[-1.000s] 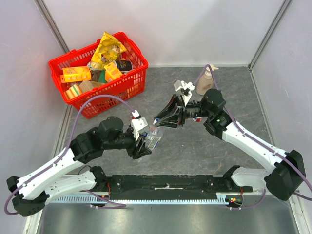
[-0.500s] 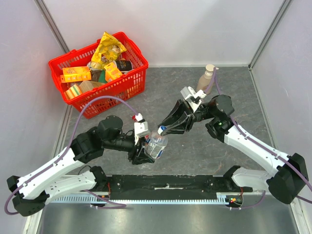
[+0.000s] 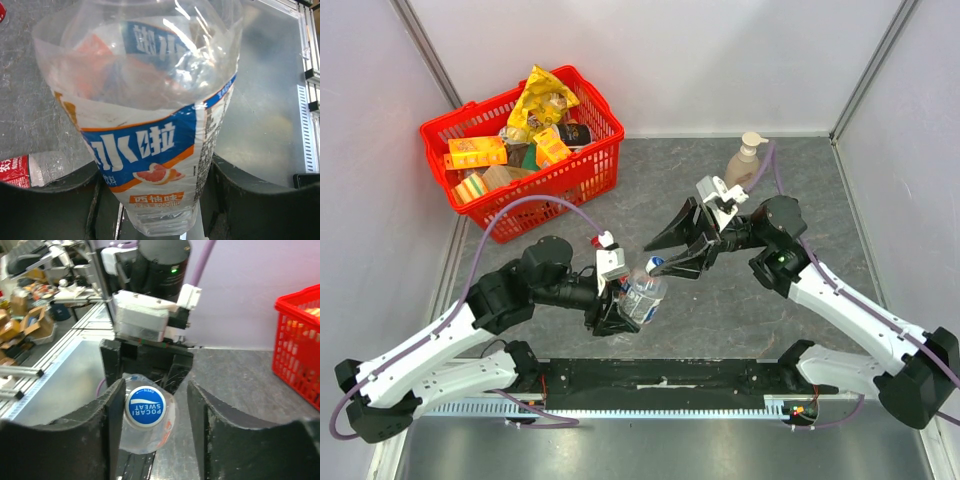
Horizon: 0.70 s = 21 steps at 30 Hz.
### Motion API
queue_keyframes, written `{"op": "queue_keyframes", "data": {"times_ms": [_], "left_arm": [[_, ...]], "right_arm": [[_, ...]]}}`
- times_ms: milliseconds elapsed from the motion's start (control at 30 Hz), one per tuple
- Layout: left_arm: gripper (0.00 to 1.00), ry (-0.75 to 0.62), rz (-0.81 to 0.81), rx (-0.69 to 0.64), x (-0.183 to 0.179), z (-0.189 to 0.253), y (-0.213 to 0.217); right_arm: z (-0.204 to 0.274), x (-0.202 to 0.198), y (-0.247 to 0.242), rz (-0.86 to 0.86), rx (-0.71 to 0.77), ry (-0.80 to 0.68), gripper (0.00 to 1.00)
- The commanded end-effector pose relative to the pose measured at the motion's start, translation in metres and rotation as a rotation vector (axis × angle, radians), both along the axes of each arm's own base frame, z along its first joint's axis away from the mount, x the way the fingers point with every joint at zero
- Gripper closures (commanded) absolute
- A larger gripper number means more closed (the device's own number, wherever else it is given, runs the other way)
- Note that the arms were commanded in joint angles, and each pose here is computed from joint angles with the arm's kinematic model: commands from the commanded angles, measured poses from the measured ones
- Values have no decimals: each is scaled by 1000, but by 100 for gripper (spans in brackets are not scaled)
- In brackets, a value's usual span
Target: Unscrew the bottle caps
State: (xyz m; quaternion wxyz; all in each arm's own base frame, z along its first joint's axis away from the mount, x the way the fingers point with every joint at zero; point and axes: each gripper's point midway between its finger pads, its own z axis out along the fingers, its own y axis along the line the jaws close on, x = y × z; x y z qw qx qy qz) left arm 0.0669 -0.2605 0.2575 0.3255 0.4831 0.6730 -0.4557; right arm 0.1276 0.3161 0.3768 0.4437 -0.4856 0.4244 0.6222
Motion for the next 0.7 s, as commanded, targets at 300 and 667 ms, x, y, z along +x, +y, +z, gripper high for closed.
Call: {"op": "queue_keyframes", "data": {"times_ms": [300, 667], "left_arm": [[98, -124, 185, 51, 39, -3, 7], [98, -207, 543, 206, 94, -24, 43]], "right_arm": [[33, 56, -14, -431, 112, 12, 2], [4, 119, -11, -695, 4, 259, 2]]}}
